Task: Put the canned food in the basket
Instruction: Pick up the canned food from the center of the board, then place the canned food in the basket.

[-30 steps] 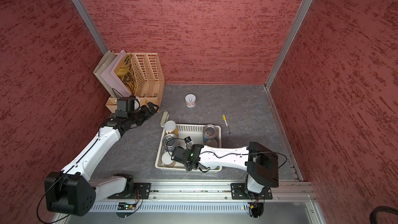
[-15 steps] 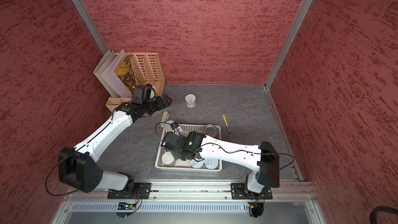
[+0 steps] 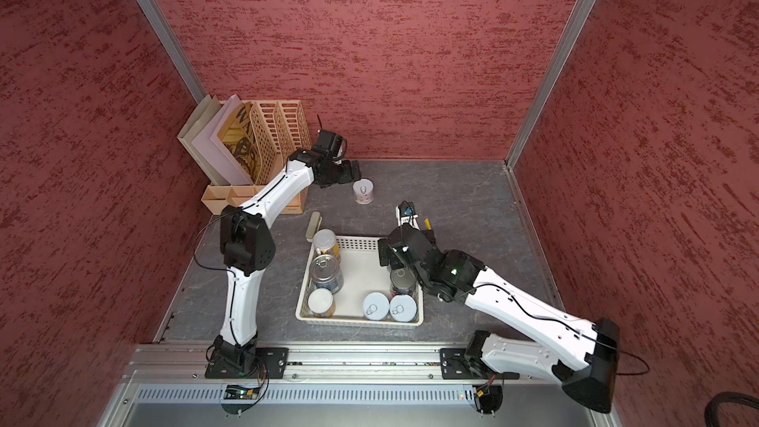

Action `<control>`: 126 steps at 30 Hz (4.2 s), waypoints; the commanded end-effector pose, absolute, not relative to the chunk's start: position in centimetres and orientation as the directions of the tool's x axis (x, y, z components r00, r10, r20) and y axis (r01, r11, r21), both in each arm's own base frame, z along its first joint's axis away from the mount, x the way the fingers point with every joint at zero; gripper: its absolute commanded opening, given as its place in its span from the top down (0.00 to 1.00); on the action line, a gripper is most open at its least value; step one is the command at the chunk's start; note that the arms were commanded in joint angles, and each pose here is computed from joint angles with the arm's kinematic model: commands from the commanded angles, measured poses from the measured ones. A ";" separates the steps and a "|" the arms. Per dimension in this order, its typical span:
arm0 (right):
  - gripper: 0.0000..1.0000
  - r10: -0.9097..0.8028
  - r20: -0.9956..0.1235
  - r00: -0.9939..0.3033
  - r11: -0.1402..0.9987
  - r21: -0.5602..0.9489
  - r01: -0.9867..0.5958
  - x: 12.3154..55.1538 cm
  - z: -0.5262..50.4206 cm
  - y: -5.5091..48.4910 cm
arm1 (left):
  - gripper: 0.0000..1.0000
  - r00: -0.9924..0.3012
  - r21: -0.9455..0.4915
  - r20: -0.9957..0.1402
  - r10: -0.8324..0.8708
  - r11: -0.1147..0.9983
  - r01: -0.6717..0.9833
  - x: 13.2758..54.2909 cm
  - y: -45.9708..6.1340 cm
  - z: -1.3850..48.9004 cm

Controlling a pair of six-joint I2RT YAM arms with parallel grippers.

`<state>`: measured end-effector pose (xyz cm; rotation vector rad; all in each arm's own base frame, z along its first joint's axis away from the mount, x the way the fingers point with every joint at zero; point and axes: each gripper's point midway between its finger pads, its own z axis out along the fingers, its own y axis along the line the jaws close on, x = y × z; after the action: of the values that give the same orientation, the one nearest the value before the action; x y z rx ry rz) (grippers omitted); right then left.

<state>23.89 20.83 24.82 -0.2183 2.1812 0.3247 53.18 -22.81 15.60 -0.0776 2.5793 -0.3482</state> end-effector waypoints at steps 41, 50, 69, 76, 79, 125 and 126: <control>0.02 -0.041 -0.783 -0.620 0.937 0.185 -0.295 24.6 23.9 23.3 | 0.00 -0.792 -0.081 -0.511 0.334 0.898 0.431 55.5 -28.5 8.2; 0.02 -0.047 -0.776 -0.629 0.933 0.191 -0.306 24.6 23.7 23.6 | 0.00 -0.764 -0.038 -0.528 0.370 0.889 0.457 56.2 -28.6 7.7; 0.02 -0.048 -0.775 -0.630 0.932 0.192 -0.308 24.6 23.7 23.7 | 0.03 -0.736 0.094 -0.509 0.446 0.879 0.467 56.6 -28.1 5.8; 0.02 -0.054 -0.772 -0.633 0.933 0.187 -0.308 24.7 23.5 23.9 | 0.09 -0.732 0.077 -0.542 0.413 0.891 0.447 57.1 -28.4 6.7; 0.02 -0.056 -0.772 -0.634 0.932 0.188 -0.310 24.7 23.5 23.9 | 0.17 -0.732 0.067 -0.551 0.401 0.895 0.441 57.2 -28.6 7.1; 0.02 0.250 -0.857 -0.451 0.940 0.327 -0.101 23.7 27.0 15.3 | 0.78 -0.680 -0.159 -0.730 0.062 0.953 0.257 28.4 -31.0 30.2; 0.02 0.261 -0.859 -0.440 0.940 0.331 -0.088 23.6 27.1 14.8 | 0.77 -0.687 -0.162 -0.723 0.067 0.951 0.264 27.8 -31.1 29.6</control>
<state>23.28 16.55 26.21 0.0227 2.0496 0.4150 27.67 -31.86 27.93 0.3400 2.3875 -0.2848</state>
